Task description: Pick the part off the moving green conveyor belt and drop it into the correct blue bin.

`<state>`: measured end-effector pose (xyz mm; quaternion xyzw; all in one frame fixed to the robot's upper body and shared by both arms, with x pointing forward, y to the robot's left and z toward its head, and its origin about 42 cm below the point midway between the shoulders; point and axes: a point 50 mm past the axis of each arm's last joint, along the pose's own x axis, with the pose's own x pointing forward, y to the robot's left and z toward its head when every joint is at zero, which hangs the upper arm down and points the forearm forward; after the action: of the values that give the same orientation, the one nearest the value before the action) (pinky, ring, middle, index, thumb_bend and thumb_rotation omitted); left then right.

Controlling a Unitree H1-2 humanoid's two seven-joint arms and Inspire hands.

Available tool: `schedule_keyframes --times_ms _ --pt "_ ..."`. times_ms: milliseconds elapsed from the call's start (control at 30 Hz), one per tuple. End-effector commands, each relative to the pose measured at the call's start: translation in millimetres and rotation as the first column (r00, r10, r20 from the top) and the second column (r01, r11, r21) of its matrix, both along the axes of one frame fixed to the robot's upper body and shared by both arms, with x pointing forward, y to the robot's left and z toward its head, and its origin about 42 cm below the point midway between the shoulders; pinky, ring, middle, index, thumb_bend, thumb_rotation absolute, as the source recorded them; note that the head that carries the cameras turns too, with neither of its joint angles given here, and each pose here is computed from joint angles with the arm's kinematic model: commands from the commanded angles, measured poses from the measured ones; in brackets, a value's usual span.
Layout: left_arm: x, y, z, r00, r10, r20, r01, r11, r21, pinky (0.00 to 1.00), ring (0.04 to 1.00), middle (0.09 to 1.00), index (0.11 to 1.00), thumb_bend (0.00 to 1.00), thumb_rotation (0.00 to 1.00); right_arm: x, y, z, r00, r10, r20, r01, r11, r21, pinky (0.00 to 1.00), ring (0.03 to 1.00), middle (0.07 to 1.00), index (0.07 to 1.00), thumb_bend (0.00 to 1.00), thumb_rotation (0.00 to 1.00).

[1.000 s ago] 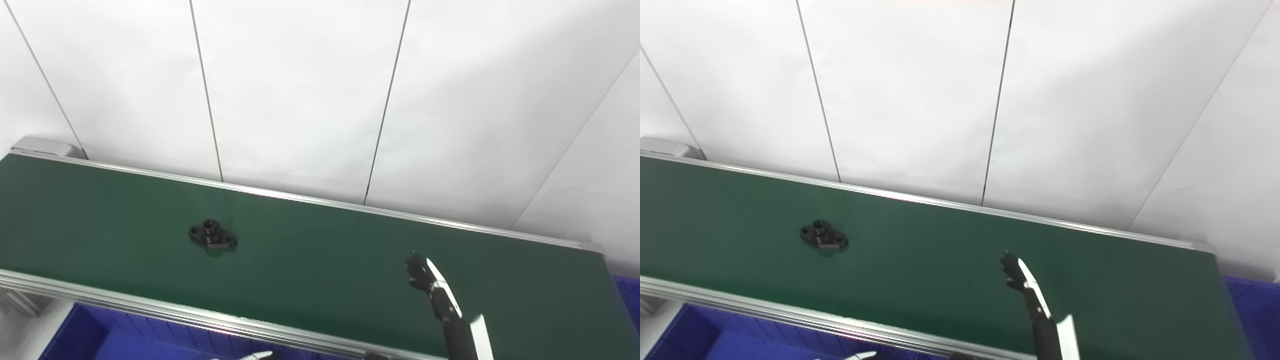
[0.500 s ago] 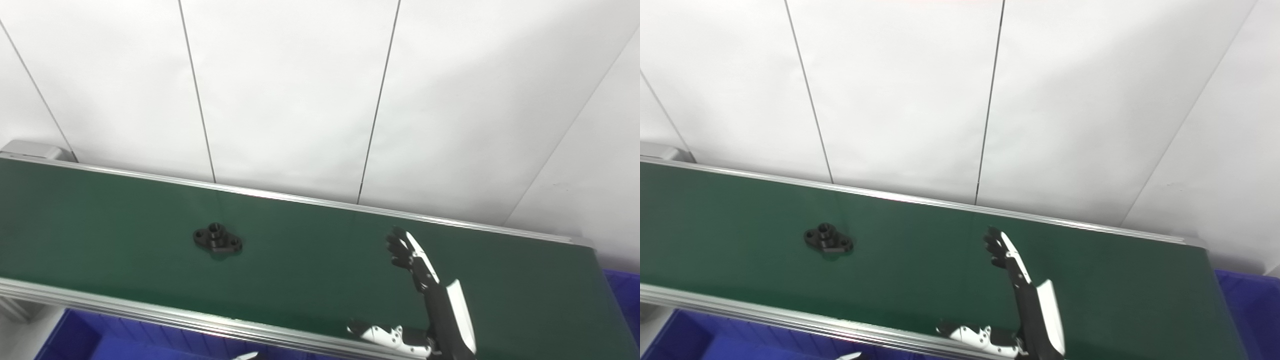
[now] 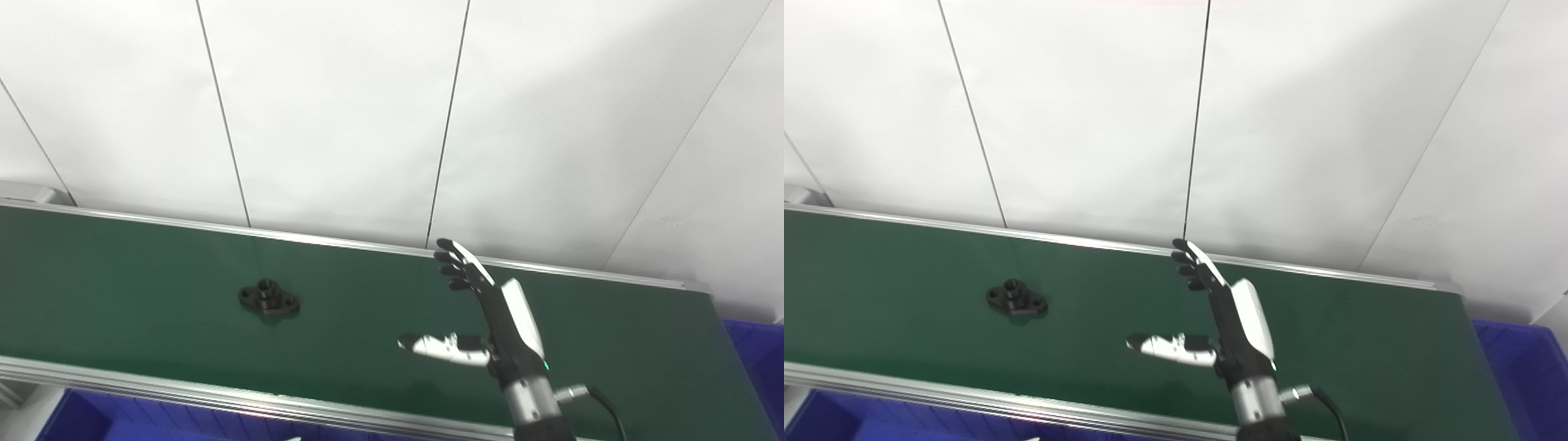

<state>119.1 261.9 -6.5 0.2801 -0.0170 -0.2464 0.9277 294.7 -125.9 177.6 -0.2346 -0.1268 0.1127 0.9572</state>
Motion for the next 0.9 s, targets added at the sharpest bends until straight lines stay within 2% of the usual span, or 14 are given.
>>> schedule_keyframes --times_ms 0,267,500,767,867 --pt "5.4 8.0 7.7 1.000 -0.005 0.024 0.006 1.000 -0.015 0.76 0.815 0.851 0.871 0.90 0.64 15.2 12.8 18.8 0.999 0.009 0.044 -0.008 1.000 -0.007 0.71 0.801 0.849 0.899 0.80 0.33" --pt "6.3 7.0 7.6 0.999 -0.003 0.035 0.003 1.000 -0.013 0.76 0.814 0.848 0.867 0.90 0.64 42.1 34.0 23.5 0.998 0.059 0.022 -0.057 0.996 -0.069 0.73 0.813 0.847 0.902 0.81 0.32" --pt "6.1 6.1 4.7 0.999 0.014 0.031 -0.014 1.000 -0.014 0.76 0.813 0.847 0.863 0.91 0.65 59.9 52.5 24.0 0.996 0.089 0.003 -0.088 0.984 -0.157 0.69 0.790 0.837 0.903 0.80 0.32" --pt "4.0 3.3 2.3 0.999 0.025 0.039 -0.024 1.000 -0.018 0.74 0.795 0.831 0.852 0.89 0.64 65.7 70.0 32.0 0.989 0.142 -0.042 -0.148 0.947 -0.284 0.64 0.771 0.844 0.904 0.80 0.38" --pt "3.9 2.4 2.7 0.999 0.016 0.047 -0.015 1.000 -0.016 0.74 0.796 0.833 0.851 0.90 0.64 69.0 75.6 32.1 0.984 0.165 -0.073 -0.179 0.939 -0.293 0.67 0.783 0.851 0.904 0.80 0.38"
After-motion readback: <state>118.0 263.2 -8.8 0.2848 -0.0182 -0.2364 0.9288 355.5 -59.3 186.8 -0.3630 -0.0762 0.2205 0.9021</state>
